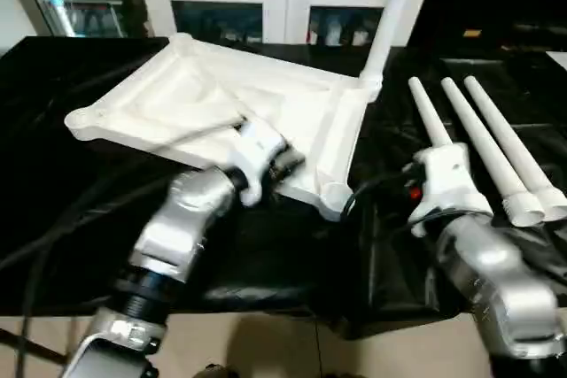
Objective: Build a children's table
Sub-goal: Pick table leg
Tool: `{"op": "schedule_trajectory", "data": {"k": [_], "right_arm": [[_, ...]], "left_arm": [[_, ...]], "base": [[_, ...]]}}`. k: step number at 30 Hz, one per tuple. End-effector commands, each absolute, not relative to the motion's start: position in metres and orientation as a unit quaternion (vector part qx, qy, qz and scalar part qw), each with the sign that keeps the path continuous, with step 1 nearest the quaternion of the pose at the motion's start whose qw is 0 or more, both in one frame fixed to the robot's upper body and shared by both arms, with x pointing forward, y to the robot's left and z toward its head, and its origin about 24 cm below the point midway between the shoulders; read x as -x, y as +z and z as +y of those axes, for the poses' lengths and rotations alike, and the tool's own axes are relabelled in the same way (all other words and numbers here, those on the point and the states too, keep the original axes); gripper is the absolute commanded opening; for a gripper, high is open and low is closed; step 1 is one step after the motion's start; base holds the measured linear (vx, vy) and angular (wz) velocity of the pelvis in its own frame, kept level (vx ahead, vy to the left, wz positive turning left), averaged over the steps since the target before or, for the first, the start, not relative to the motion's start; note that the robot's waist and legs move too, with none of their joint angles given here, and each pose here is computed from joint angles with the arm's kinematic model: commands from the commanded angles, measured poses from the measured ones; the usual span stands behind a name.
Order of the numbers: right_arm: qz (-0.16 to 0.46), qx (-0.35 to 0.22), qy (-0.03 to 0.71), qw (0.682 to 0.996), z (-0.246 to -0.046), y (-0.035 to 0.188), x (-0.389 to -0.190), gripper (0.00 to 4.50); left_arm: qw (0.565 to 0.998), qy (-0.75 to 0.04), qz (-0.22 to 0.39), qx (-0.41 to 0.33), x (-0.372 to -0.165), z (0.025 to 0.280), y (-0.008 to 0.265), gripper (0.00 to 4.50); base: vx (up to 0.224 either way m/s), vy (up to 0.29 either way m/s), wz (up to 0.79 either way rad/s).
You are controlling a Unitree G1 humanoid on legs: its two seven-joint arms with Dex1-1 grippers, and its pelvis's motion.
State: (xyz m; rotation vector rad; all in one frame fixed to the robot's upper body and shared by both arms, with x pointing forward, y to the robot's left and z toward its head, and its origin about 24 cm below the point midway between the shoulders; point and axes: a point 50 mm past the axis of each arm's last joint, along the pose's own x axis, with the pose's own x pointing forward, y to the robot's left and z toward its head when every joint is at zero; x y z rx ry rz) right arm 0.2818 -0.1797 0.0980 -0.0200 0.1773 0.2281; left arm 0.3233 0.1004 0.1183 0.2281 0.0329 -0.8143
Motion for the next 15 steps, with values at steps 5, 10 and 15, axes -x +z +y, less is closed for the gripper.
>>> {"op": "schedule_trajectory", "data": {"k": [5,10,15], "right_arm": [[0.156,0.031,0.003,0.987,-0.221,0.1,-0.311,4.36],[0.234,0.07,-0.069,0.967,-0.249,0.099,-0.337,4.36],[0.277,0.066,-0.092,0.954,-0.263,0.093,-0.346,4.36]], "left_arm": [[0.863,-0.489,0.008,-0.125,-0.3,0.095,0.121,1.75],[0.831,-0.539,0.016,-0.138,-0.288,0.088,0.124,1.75],[0.811,-0.568,0.021,-0.14,-0.28,0.086,0.13,1.75]], "base": [[0.0,0.0,0.0],[0.0,0.0,0.0],[0.0,0.0,0.0]]}}
